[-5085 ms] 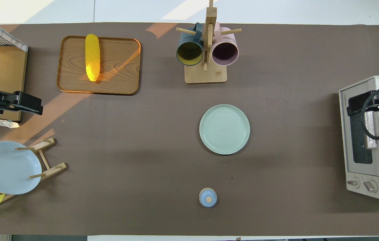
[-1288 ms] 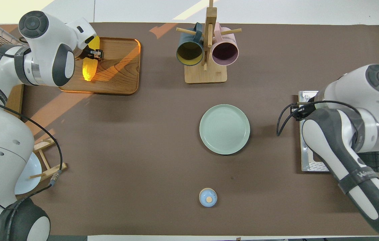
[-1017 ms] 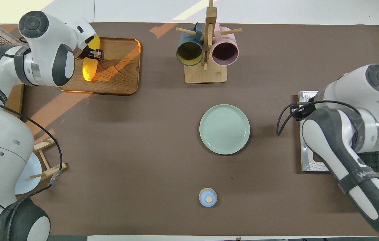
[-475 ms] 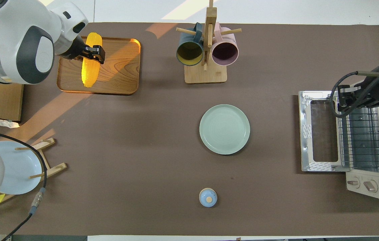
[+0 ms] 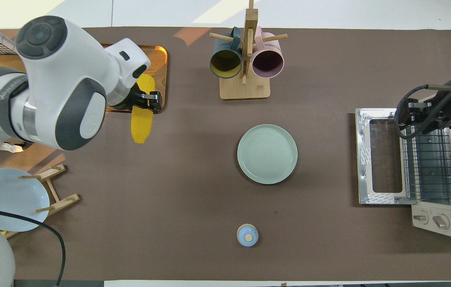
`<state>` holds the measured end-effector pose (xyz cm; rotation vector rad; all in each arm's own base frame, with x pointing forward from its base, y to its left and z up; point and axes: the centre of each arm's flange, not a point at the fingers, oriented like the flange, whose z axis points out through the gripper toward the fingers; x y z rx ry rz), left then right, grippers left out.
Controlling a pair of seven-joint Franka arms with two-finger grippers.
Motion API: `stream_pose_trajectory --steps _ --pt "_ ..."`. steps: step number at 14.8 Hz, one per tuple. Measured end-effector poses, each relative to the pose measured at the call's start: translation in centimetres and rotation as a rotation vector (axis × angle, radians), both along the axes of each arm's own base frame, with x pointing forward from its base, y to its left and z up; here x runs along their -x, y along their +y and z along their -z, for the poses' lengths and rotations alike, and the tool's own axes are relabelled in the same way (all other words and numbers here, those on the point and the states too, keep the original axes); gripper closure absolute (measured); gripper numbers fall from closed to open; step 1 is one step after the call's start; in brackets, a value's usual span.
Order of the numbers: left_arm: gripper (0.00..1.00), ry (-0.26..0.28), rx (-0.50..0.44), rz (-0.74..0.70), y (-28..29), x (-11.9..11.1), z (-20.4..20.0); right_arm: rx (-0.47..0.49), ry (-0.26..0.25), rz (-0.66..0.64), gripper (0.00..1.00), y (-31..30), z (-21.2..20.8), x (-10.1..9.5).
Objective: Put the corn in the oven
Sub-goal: 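Carry the corn to the mint plate and release it with the left gripper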
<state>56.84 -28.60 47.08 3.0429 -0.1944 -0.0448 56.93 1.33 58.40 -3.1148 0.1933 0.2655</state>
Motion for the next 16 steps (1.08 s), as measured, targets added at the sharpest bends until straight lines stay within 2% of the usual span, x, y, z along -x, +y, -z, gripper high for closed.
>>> stream_pose_trajectory --steps 2,3,6,11,13,16 --pt "0.44 0.008 -0.003 -0.015 -3.9 2.6 0.5 0.0 0.0 0.0 0.04 0.0 0.0 0.0" --pt "0.44 -0.002 0.003 -0.024 -5.5 3.7 0.8 0.0 -0.005 0.0 0.0 0.0 -0.1 0.0" --pt "0.44 -0.051 0.039 -0.051 -9.9 7.5 2.6 -0.003 -0.048 -0.014 0.0 -0.1 -0.4 -0.5" --pt "0.44 -0.104 0.116 -0.112 -16.5 13.9 5.3 -0.011 -0.088 -0.072 0.0 0.0 -0.7 -1.0" --pt "0.44 -0.111 0.142 -0.131 -19.1 15.5 7.1 -0.011 -0.092 -0.076 0.0 0.1 -0.8 -1.0" --pt "0.44 -0.109 0.164 -0.157 -22.4 16.7 11.0 -0.011 -0.092 -0.077 0.0 0.2 -0.8 -1.0"
